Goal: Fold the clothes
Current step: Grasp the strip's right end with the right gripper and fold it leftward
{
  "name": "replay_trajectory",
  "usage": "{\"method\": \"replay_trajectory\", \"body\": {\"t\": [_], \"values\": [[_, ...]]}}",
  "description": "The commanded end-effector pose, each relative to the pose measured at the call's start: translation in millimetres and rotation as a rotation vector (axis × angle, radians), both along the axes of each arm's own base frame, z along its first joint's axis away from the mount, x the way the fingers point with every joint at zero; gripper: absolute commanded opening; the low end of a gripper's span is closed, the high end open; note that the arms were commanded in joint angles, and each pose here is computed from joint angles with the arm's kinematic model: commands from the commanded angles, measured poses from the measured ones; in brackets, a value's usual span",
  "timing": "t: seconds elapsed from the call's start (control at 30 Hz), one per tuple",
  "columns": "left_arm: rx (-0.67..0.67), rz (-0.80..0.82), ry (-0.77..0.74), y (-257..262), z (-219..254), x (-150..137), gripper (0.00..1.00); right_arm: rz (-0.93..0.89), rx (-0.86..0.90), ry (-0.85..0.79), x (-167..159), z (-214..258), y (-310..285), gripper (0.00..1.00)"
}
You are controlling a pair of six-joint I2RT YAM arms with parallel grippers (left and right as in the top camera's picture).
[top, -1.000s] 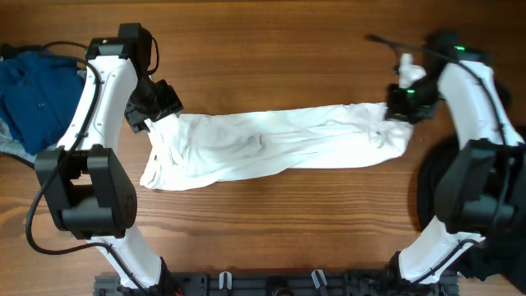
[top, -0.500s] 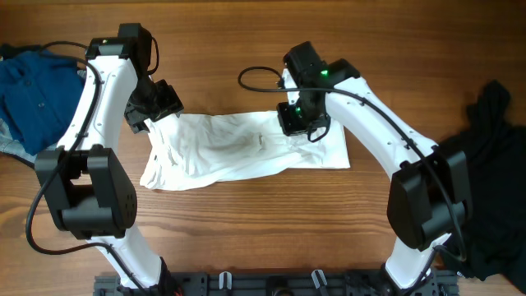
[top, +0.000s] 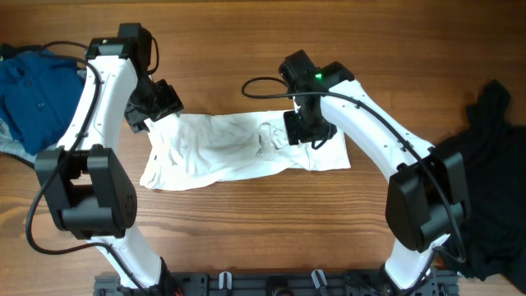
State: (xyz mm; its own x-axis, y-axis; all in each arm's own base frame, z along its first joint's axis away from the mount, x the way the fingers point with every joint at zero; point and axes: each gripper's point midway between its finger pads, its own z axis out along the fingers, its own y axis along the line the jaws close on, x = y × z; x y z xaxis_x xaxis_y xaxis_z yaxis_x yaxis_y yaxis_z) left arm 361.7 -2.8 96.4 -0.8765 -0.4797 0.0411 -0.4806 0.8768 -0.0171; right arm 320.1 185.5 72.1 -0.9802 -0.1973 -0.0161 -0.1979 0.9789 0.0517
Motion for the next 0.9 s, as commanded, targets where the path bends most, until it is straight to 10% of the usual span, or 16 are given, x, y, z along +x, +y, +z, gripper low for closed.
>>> {"method": "replay_trajectory", "body": {"t": [0.0,0.1,0.17,0.3,0.4,0.67,0.87], "values": [[0.002,-0.013,-0.014,0.3,5.0,-0.6,0.73,0.022,0.038,0.048,-14.1,-25.9,4.5,0.54],[0.002,-0.012,-0.014,0.4,5.1,-0.6,0.73,0.025,0.101,0.059,-18.8,-39.3,13.8,0.51],[0.002,-0.012,-0.014,0.4,5.0,-0.6,0.73,0.119,0.225,0.070,-22.3,-36.7,35.4,0.17],[0.002,-0.012,-0.015,0.4,5.1,-0.5,0.73,0.419,0.549,0.165,-62.5,-11.6,86.2,0.17],[0.002,-0.012,-0.015,0.4,5.1,-0.5,0.73,0.396,0.477,0.156,-59.5,-18.2,78.5,0.50],[0.002,-0.012,-0.014,0.4,5.0,-0.6,0.73,0.199,0.184,-0.212,41.5,1.5,51.0,0.60],[0.002,-0.012,-0.013,0.4,5.1,-0.8,0.73,0.128,0.177,-0.173,48.1,-33.1,55.5,0.64]]}}
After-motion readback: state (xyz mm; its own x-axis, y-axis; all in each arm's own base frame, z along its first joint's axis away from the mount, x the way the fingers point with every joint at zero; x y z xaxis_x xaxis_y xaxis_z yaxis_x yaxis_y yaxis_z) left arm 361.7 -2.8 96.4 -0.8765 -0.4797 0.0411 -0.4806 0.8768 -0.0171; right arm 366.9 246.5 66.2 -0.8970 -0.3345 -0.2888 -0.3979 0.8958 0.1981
